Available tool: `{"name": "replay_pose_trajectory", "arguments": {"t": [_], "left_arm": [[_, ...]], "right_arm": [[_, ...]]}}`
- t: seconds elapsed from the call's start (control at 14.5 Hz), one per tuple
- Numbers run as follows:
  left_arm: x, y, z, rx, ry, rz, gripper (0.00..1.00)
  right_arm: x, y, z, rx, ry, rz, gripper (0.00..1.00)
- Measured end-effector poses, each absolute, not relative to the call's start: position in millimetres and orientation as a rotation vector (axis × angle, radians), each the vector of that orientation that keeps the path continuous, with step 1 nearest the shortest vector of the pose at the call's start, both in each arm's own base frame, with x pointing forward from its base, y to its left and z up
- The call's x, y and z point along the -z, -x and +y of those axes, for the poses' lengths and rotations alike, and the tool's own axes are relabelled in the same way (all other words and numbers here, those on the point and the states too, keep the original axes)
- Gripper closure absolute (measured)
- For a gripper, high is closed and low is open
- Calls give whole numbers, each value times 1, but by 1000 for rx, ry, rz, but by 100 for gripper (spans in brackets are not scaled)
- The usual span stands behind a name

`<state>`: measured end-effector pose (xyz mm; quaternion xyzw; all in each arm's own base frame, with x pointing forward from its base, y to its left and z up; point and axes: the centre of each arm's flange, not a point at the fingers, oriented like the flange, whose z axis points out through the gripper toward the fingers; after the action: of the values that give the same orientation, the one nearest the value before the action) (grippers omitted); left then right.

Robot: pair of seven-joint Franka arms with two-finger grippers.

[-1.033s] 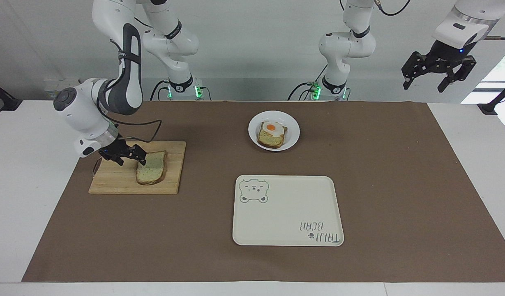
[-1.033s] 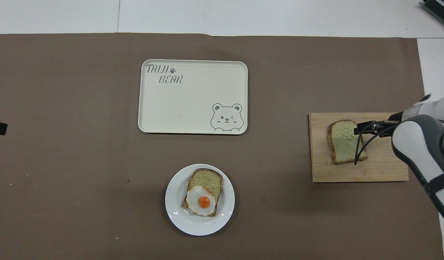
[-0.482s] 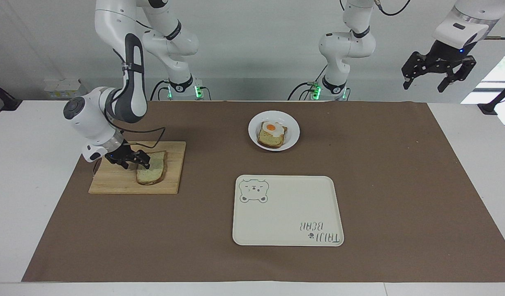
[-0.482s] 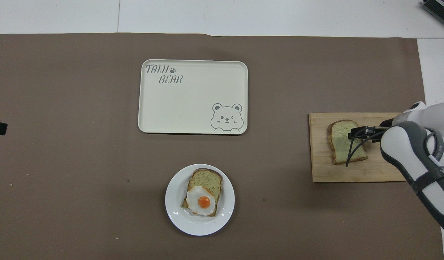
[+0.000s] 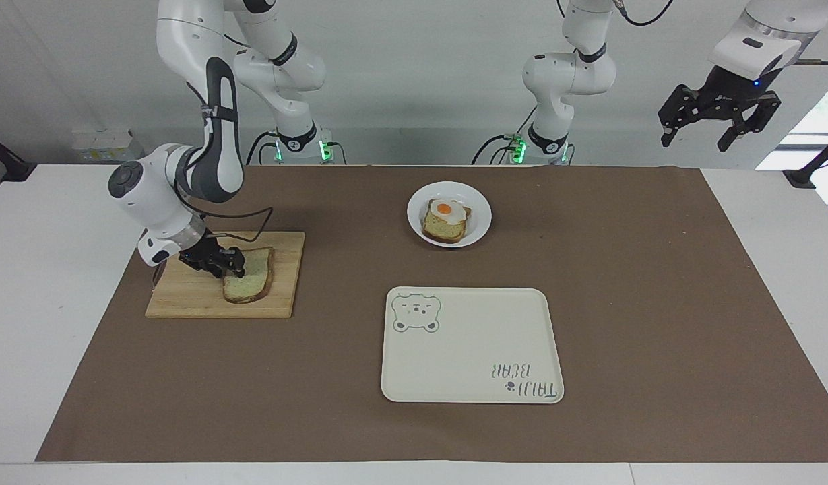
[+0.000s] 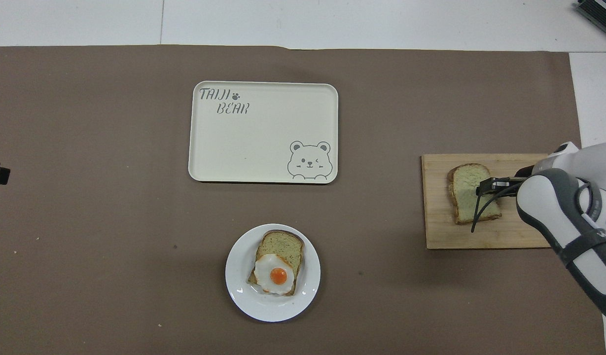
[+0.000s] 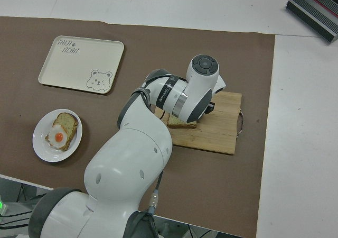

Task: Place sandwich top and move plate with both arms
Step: 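Close the right gripper on the bread slice and lift it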

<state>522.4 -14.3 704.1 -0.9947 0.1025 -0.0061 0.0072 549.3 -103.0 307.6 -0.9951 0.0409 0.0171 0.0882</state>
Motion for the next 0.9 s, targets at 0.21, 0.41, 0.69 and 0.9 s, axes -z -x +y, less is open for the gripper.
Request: {"name": "replay_pose_trajectory", "arguments": {"t": [0.21,0.41,0.69,0.9], "left_arm": [[-704,-522,-14,19,3111,320,0],[-704,-522,-14,19,3111,320,0],[-704,-522,-14,19,3111,320,0],[-704,-522,-14,19,3111,320,0]], "right_arm": [[-309,-549,-106,-45,2962,119,71],[-309,-549,-107,-44,2962,120,78],[-310,-549,-107,-43,2962,120,91],[-313,-551,-107,-34,2963,110,91]]}}
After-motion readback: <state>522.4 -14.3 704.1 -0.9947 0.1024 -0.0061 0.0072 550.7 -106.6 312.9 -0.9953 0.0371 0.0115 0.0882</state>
